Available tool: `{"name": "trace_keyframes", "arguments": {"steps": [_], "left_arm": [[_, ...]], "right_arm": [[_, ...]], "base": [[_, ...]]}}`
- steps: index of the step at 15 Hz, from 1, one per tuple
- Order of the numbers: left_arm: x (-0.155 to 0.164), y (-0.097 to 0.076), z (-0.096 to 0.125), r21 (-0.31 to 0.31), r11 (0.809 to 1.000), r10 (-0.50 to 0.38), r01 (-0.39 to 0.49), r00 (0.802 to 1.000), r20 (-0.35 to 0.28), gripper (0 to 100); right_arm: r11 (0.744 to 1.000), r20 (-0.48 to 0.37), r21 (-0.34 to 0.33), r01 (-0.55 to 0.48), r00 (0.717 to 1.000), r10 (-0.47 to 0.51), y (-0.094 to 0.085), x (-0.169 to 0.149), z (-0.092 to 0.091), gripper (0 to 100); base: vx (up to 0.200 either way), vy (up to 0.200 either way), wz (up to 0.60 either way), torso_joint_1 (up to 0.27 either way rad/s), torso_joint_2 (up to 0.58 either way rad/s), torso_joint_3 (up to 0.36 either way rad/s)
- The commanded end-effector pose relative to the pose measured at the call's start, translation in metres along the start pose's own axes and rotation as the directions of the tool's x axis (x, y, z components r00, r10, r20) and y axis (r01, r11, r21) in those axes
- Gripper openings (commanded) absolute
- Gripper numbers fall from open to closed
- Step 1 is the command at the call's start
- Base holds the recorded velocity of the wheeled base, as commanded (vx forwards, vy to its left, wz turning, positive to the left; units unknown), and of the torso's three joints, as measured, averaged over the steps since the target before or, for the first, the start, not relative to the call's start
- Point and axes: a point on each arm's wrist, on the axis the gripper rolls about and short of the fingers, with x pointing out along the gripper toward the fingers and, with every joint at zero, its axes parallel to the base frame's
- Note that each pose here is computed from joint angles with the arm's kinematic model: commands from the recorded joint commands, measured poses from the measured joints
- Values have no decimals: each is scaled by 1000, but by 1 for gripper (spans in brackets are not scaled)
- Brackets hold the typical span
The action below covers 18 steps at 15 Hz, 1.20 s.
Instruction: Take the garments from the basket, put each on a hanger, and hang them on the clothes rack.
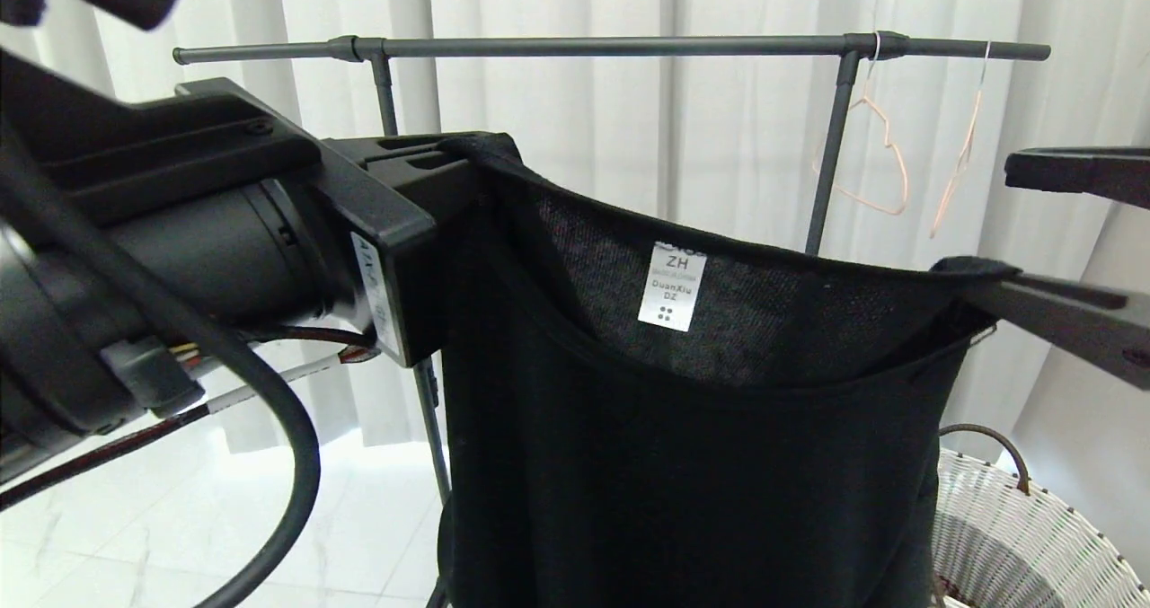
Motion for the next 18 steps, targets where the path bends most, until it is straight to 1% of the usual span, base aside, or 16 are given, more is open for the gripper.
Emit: {"name": "trace_keyframes", "arguments": {"steps": [1,3,4,5,6,7,8,9,10,11,12,15,16,17,18], "left_arm": [[11,9,-10,11,998,55,-54,997,-46,0],[19,15,-16,19,996,90,-89,993,-75,0],[20,15,-18,21,996,89,-88,993,-81,0],[20,14,-20,23,996,87,-85,992,-88,0],[20,13,-24,29,996,83,-81,991,-102,0],[17,13,-30,38,995,93,-89,988,-121,0],[12,19,-34,60,992,116,-109,984,-133,0],[7,25,-37,102,986,145,-131,979,-142,0],[0,40,-44,163,970,207,-181,965,-163,0],[-5,47,-49,187,959,245,-212,953,-177,0],[-11,53,-54,194,951,276,-240,942,-192,0],[-33,61,-77,213,932,342,-292,903,-259,0],[-39,62,-82,214,929,353,-302,895,-271,0],[-42,62,-87,215,928,359,-305,889,-285,0],[-46,62,-91,219,925,368,-312,880,-299,0]], "right_arm": [[999,-8,-2,-47,999,47,2,-22,-3,100],[990,-63,4,-140,988,140,6,-50,-10,100],[987,-82,-2,-158,984,158,8,-60,-13,100],[988,-87,-3,-155,984,155,8,-65,-15,100],[992,-103,-2,-122,987,121,7,-67,-18,100],[1000,-159,-5,-2,987,2,1,-67,-24,100],[994,-213,-14,112,970,-113,-5,-66,-29,100],[981,-267,-22,194,944,-193,-10,-66,-33,100],[952,-375,-39,305,878,-296,-18,-67,-42,100],[926,-447,-72,370,818,-362,-23,-69,-49,100],[901,-492,-124,415,763,-419,-28,-73,-55,100],[838,-578,-176,517,635,-513,-34,-80,-77,100],[812,-581,-206,546,599,-550,-35,-83,-80,100],[798,-566,-227,559,591,-575,-37,-85,-79,100],[791,-556,-233,566,589,-586,-37,-85,-79,100]], "base": [[0,0,0,0,0,0],[0,0,0,0,0,0],[0,0,0,0,0,0],[0,0,0,0,0,0],[0,0,0,0,0,0],[0,0,0,0,0,0],[0,0,0,0,0,0],[0,0,0,0,0,0],[0,0,0,0,0,0],[0,0,0,0,0,0],[0,0,0,0,0,0],[0,0,0,0,0,0],[0,0,0,0,0,0],[0,0,0,0,0,0],[0,0,0,0,0,0]]}}
